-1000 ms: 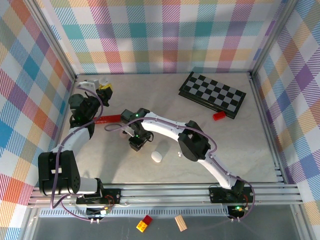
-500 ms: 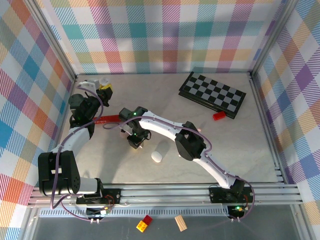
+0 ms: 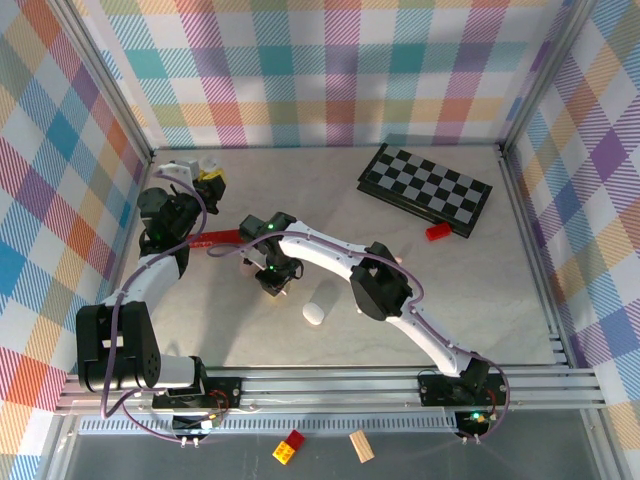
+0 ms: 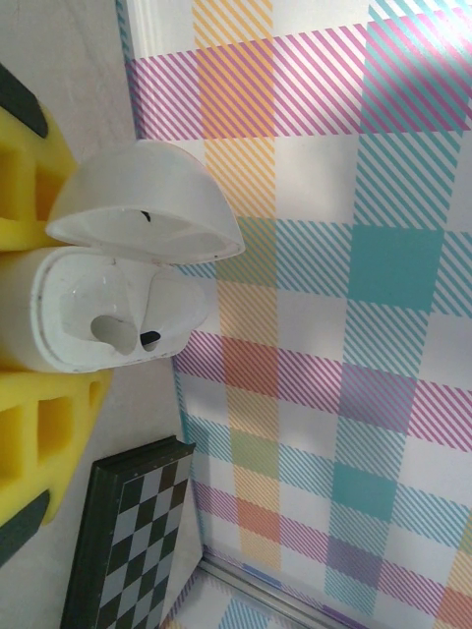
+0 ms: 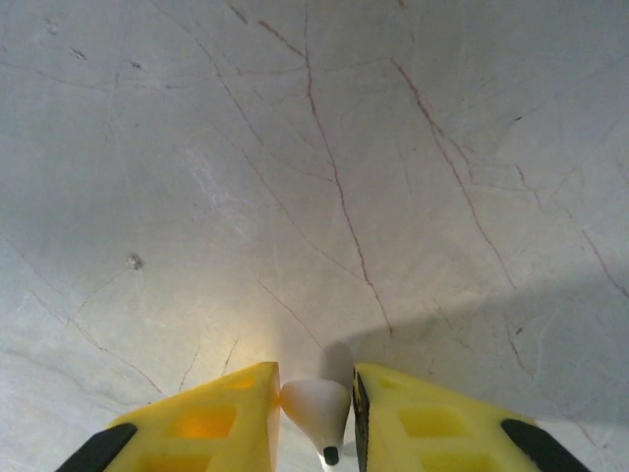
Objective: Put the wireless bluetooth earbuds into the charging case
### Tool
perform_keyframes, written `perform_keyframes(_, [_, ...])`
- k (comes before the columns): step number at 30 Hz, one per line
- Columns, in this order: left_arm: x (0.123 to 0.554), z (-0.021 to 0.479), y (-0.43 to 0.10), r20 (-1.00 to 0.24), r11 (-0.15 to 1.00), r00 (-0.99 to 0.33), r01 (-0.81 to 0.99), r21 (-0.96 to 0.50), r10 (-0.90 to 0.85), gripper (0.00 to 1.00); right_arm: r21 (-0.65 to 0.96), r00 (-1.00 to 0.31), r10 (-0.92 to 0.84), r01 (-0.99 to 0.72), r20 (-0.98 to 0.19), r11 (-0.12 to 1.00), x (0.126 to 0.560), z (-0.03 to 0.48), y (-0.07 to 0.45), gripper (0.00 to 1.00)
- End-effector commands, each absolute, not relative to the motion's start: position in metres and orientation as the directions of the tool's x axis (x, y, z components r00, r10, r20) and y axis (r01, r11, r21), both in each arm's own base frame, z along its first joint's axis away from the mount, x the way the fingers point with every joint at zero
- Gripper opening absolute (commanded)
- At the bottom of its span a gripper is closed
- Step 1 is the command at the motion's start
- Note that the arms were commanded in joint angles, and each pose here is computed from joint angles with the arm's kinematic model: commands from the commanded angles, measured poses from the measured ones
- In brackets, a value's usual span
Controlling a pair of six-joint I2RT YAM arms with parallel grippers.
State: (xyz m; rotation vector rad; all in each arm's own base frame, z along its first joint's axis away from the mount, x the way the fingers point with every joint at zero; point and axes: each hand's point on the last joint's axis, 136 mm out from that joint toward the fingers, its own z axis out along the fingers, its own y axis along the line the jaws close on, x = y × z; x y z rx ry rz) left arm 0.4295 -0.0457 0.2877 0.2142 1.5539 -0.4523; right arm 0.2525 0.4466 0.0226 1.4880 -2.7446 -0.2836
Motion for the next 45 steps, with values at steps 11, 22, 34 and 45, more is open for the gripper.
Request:
perform_keyframes(11, [0.426,0.307,-0.044,-0.992,0.896,0.009,0.43,-0.113,-0.13,0.0,0.161,-0.571,-0.811,-0.818,-0.126,0.551,0.26,0.041,0.447,0.2])
perform_keyframes(22, [0.421,0.298,-0.048,-0.989,0.885,-0.017,0.444,-0.137,-0.144,0.0,0.197,-0.68,-0.649,-0.727,-0.341,0.658,0.295,0.082,0.434,0.21])
perform_keyframes(34, [0.414,0.271,-0.099,-0.992,0.828,-0.091,0.547,-0.122,-0.086,0.0,0.284,-0.709,-0.374,-0.624,-0.598,0.728,0.334,0.141,0.391,0.21])
perform_keyframes(45, [0.383,0.235,-0.18,-0.989,0.681,-0.132,0.73,-0.051,0.067,0.0,0.255,-0.574,-0.216,-0.628,-0.79,0.735,0.34,0.211,0.341,0.2])
